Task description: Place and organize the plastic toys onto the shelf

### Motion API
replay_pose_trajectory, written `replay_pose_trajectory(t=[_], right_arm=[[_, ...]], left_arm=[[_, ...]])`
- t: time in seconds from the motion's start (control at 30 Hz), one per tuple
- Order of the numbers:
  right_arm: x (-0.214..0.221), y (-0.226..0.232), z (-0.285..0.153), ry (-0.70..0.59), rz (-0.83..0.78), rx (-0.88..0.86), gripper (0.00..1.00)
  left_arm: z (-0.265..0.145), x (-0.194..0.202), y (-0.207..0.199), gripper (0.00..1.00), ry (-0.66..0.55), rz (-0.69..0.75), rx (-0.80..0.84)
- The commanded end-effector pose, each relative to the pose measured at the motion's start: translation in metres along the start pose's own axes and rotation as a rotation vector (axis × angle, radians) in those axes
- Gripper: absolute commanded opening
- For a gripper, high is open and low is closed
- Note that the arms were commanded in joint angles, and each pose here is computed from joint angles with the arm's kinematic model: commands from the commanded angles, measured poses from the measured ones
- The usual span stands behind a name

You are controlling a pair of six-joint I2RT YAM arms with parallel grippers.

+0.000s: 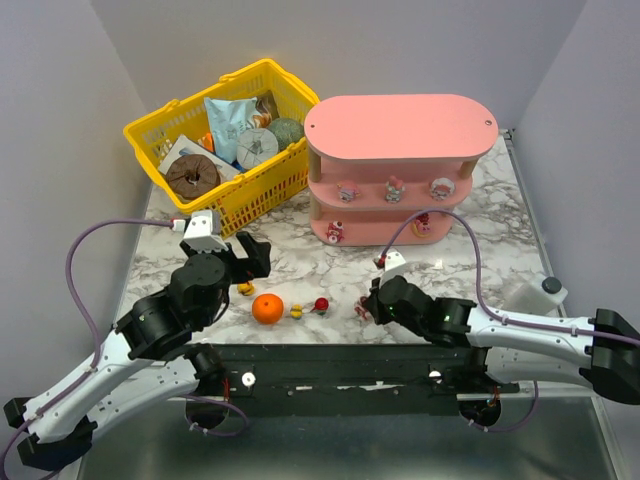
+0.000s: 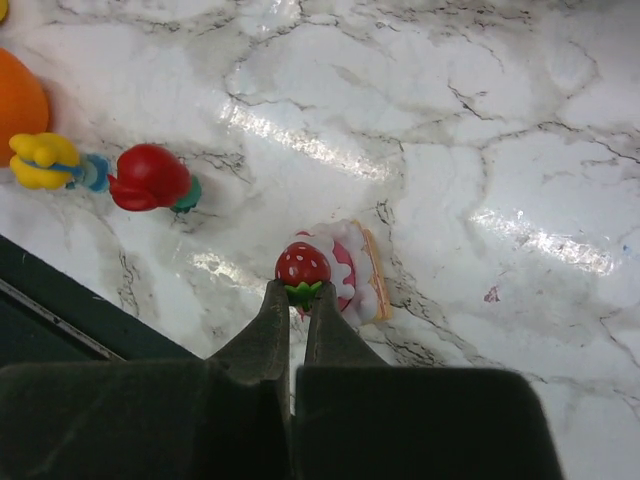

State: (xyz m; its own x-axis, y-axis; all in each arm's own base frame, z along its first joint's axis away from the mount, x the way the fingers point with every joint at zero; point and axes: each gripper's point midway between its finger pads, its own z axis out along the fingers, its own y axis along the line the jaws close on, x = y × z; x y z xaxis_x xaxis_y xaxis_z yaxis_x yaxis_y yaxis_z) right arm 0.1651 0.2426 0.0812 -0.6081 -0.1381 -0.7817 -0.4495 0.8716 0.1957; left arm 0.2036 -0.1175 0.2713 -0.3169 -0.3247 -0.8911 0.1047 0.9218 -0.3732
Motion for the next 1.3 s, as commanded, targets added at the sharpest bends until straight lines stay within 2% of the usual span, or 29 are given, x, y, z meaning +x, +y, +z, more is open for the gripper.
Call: replay_pose_trajectory(t=[0.0, 0.03, 0.07, 0.13, 0.17, 0.27, 0.37, 0.5, 0.53, 0.63, 0.67, 0.77, 0.87, 1.1, 1.27], right_arm=[[0.016, -0.017, 0.006, 0.026, 0.06, 0.089, 0.09], [0.017, -0.021, 0.006, 0.029, 0.076, 0.113, 0.12], [0.019, -0.022, 0.007, 0.039, 0.079, 0.123, 0.23], [0.017, -0.021, 0.007, 0.037, 0.087, 0.126, 0.34], [0.014, -0.021, 0.007, 0.03, 0.091, 0.132, 0.46], [0.002, -0.022, 0.001, -0.002, 0.108, 0.147, 0.63], [-0.009, -0.025, -0.009, -0.03, 0.122, 0.158, 0.73], [-0.023, -0.018, -0.025, -0.05, 0.147, 0.107, 0.76], [-0.027, -0.015, -0.031, -0.06, 0.159, 0.078, 0.76], [-0.015, -0.005, -0.038, -0.019, 0.208, -0.007, 0.56], [-0.013, 0.001, -0.043, -0.017, 0.239, -0.056, 0.39], [0.003, 0.009, -0.04, -0.006, 0.325, -0.13, 0.1], [0.013, 0.017, -0.032, -0.003, 0.377, -0.178, 0.01], [0.03, 0.032, -0.004, 0.077, 0.374, -0.157, 0.01], [0.047, 0.022, 0.01, 0.119, 0.399, -0.065, 0.01]], left_arm=[[-0.001, -0.013, -0.015, 0.99, -0.033, -0.035, 0.06], [0.0, -0.013, -0.015, 0.99, -0.034, -0.031, 0.06], [-0.001, -0.013, -0.015, 0.99, -0.036, -0.03, 0.061], [-0.001, -0.014, -0.014, 0.99, -0.037, -0.023, 0.062], [-0.001, -0.013, -0.014, 0.99, -0.036, -0.019, 0.063], [-0.002, -0.014, -0.013, 0.99, -0.04, -0.013, 0.06], [-0.003, -0.016, -0.011, 0.99, -0.047, -0.01, 0.057], [-0.004, -0.018, -0.007, 0.99, -0.063, -0.006, 0.045], [-0.004, -0.019, -0.005, 0.99, -0.069, -0.005, 0.039], [-0.003, -0.018, -0.002, 0.99, -0.079, -0.007, 0.03], [-0.003, -0.019, -0.001, 0.99, -0.088, -0.012, 0.025], [0.0, -0.015, 0.0, 0.99, -0.083, -0.005, 0.02], [0.001, -0.013, 0.0, 0.99, -0.075, 0.005, 0.008], [0.002, -0.013, 0.002, 0.99, -0.07, 0.018, -0.005], [0.0, -0.014, 0.005, 0.99, -0.071, 0.022, -0.014]])
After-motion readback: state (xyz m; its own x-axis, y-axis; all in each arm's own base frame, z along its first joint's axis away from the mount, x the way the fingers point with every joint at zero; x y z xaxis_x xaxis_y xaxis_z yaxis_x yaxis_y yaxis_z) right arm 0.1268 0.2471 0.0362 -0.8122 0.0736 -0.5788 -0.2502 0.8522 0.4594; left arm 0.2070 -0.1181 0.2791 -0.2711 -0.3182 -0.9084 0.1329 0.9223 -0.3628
